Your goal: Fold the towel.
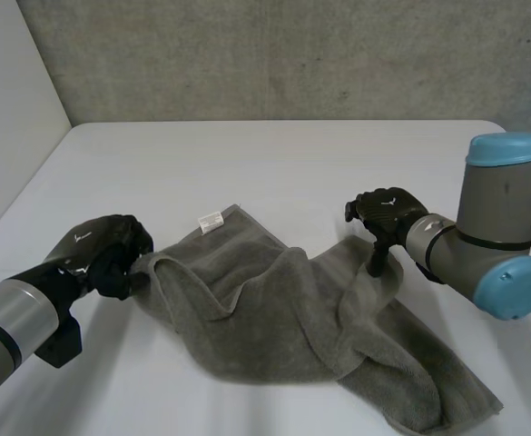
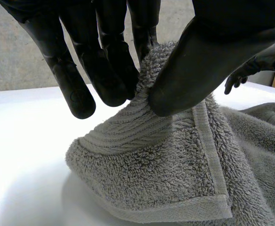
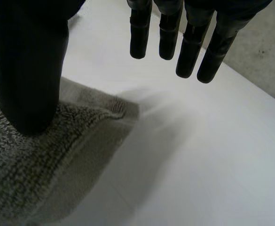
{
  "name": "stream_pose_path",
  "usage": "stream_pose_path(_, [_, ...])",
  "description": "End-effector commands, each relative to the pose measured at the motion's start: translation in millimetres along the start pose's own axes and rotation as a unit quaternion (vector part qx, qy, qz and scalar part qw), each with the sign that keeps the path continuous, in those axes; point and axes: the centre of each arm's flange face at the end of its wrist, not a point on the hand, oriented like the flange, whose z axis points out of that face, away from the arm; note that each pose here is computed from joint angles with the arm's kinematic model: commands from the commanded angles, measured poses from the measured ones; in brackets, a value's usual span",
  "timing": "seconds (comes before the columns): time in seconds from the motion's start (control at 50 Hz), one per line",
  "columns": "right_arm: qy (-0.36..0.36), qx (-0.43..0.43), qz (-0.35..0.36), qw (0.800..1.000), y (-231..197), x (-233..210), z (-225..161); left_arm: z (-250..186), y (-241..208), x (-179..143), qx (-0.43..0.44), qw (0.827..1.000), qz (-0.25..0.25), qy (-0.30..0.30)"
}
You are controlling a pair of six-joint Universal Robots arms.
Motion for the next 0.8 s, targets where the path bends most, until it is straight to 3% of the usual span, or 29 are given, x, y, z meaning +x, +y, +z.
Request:
stream_pose_path(0.02, [0.004,-0.028,-0.012,1.000,10.9,-5.1,6.4,1.6,2.1,-0.7,-0.003,1.000,-0.001,0.000])
stream_pose_path(0.18, [-0.012,-0.060,-0.048,0.997,21.9,-9.8,4.2,3.1,4.2,-1.6,-0.008,1.000,-0.003,0.000])
stream_pose_path(0.58, [-0.038,-0.104,-0.041,0.993,29.8,-14.6,-12.2,2.6,5.7,-1.2,-0.010,1.000,-0.004,0.000])
stream_pose_path(0.8, [-0.056,-0.117,-0.070,0.989,33.2,-13.9,-42.8,2.0,7.2,-1.1,-0.013,1.000,-0.005,0.000])
